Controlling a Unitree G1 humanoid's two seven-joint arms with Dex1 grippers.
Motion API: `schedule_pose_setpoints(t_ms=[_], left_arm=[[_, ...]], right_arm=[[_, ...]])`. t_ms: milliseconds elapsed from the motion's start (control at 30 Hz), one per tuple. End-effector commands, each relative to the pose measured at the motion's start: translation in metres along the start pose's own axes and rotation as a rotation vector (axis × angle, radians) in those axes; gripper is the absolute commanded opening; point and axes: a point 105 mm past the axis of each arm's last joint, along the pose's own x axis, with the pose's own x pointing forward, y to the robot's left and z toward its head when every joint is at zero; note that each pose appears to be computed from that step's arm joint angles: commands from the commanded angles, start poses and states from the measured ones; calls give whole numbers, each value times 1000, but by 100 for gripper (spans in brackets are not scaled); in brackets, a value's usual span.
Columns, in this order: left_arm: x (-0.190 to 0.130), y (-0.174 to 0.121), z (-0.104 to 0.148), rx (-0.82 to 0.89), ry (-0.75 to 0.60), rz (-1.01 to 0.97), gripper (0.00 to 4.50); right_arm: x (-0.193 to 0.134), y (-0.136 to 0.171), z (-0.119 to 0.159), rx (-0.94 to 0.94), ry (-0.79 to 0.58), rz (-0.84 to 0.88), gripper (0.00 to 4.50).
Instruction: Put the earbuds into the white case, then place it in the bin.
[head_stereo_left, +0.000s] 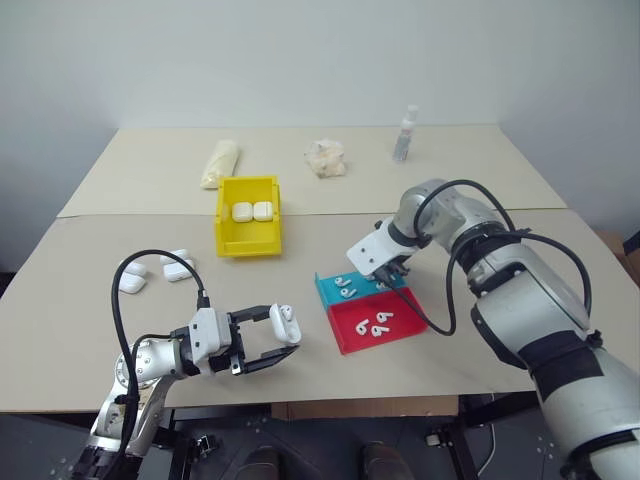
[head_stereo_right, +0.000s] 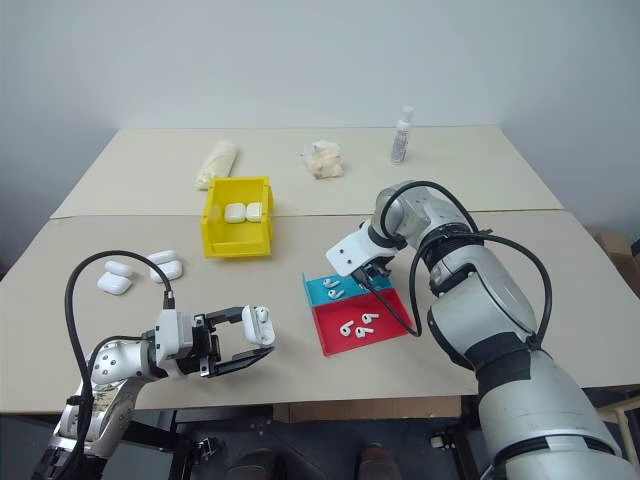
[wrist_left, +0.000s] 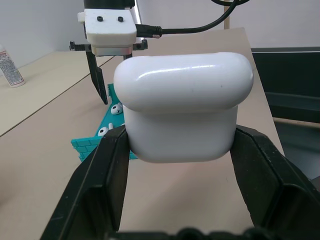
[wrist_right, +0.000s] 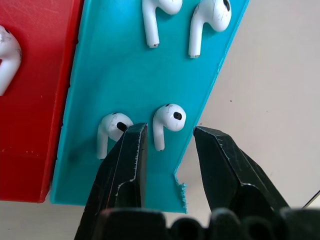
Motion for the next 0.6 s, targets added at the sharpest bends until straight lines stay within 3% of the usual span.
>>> schedule_pose_setpoints(t_ms=[33,600], left_arm=[[1,-1,9,41,-18,-5,276],[1,-4,9,45,-8,5,276]], right_arm=[[-3,-5,-1,-10,14,-35,185],[4,-11,9,-21,-19,-64,185]])
